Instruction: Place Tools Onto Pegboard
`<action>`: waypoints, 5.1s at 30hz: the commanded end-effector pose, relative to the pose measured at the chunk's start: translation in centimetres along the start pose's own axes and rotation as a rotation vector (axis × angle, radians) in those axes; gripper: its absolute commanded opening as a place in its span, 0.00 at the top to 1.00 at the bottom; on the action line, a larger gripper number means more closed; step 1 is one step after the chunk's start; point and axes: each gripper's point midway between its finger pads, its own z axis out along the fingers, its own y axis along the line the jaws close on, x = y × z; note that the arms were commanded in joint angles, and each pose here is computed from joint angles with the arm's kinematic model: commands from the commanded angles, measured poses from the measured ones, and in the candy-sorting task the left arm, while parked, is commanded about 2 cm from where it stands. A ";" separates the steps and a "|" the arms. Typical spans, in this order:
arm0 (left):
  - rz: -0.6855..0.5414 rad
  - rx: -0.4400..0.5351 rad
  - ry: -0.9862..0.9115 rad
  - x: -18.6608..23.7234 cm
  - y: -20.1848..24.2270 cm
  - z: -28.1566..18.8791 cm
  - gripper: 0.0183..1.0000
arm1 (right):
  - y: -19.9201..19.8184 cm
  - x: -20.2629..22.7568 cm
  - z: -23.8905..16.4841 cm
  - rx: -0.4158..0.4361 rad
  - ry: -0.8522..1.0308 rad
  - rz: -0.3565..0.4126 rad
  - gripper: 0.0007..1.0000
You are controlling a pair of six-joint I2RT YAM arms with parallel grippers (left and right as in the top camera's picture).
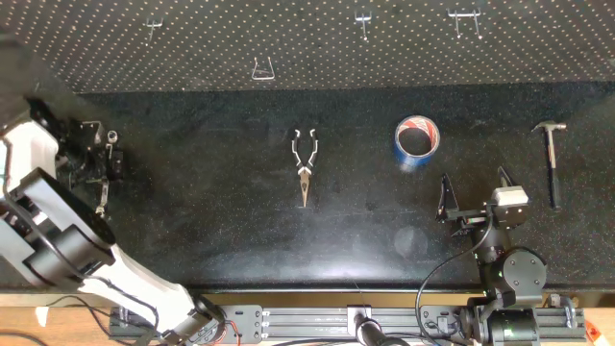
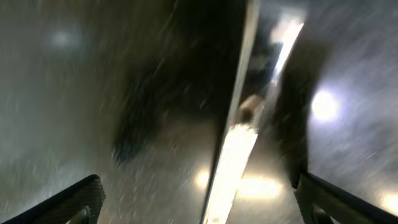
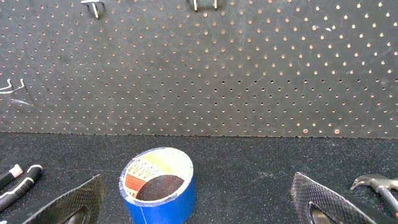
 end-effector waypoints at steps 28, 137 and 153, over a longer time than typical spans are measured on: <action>-0.246 0.103 -1.209 -4.8 -15.9 -22.7 0.99 | 0.1 0.1 0.0 -0.001 0.002 0.008 0.02; 0.112 0.136 -0.038 -1.4 -43.6 -4.1 0.00 | 0.1 0.1 0.0 -0.001 0.002 0.008 0.02; 0.115 0.142 -0.022 -1.2 -43.9 -3.5 0.52 | 0.1 0.1 0.0 -0.001 0.002 0.008 0.02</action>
